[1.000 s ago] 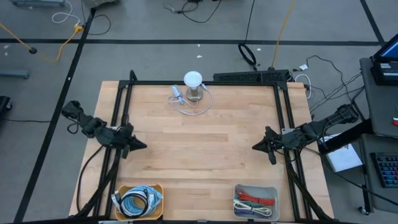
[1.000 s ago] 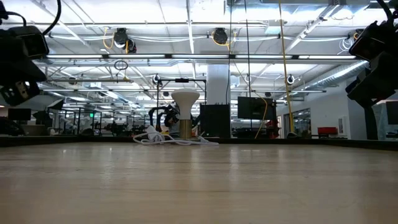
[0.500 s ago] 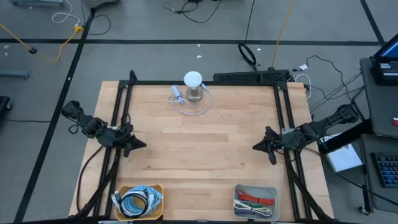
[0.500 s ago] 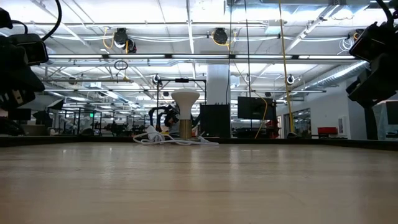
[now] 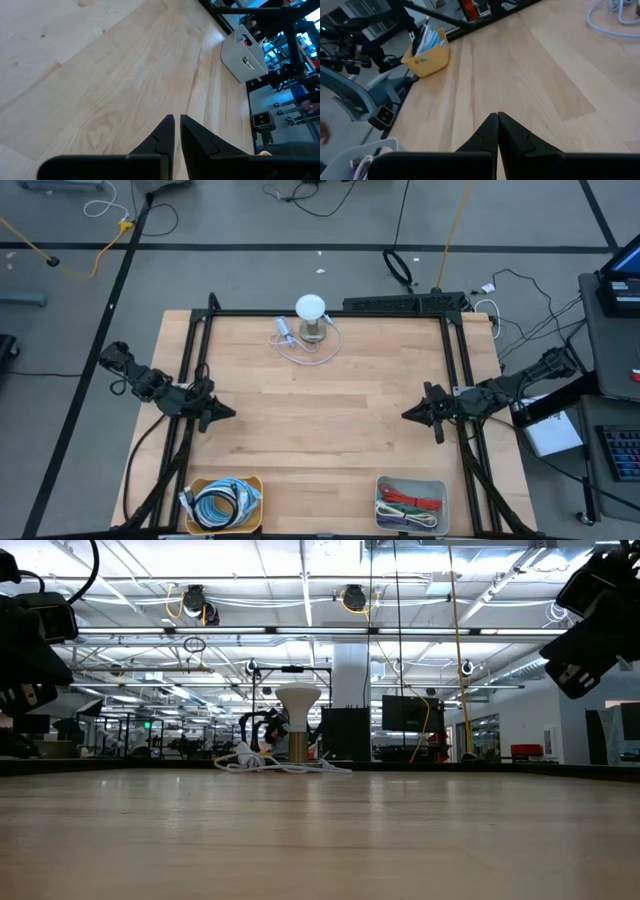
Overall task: Pick & Place USB Port
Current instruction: Return to Home Position
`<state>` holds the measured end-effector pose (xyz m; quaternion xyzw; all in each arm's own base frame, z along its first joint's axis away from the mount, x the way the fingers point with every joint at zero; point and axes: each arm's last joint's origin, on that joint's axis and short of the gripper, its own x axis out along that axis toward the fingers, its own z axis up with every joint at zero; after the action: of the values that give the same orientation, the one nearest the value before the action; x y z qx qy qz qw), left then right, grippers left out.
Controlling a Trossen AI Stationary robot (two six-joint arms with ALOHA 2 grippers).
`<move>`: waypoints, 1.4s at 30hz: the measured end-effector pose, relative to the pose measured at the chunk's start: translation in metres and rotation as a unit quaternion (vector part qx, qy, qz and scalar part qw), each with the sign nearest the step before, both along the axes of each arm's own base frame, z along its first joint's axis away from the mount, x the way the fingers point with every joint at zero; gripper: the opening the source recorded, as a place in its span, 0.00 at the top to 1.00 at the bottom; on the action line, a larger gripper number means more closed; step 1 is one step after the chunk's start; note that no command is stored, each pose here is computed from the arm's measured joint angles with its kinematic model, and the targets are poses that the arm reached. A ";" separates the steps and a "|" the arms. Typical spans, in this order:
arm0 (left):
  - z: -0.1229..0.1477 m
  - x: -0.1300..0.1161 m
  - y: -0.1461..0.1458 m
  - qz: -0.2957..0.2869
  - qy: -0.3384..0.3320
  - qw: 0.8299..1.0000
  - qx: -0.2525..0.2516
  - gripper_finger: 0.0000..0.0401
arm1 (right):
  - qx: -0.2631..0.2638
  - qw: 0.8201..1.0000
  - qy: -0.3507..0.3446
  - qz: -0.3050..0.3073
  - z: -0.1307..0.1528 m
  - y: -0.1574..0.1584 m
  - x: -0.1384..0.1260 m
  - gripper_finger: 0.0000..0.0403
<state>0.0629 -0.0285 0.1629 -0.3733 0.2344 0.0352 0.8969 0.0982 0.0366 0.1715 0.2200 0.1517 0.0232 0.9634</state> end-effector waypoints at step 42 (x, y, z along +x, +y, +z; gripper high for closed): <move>0.000 0.000 0.000 0.000 0.000 1.000 -0.001 0.87 | 0.001 1.000 -0.003 0.001 0.001 0.000 0.000 1.00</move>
<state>0.0629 -0.0286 0.1629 -0.3744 0.2346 0.0349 0.8964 0.0983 0.0367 0.1730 0.2210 0.1494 0.0245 0.9634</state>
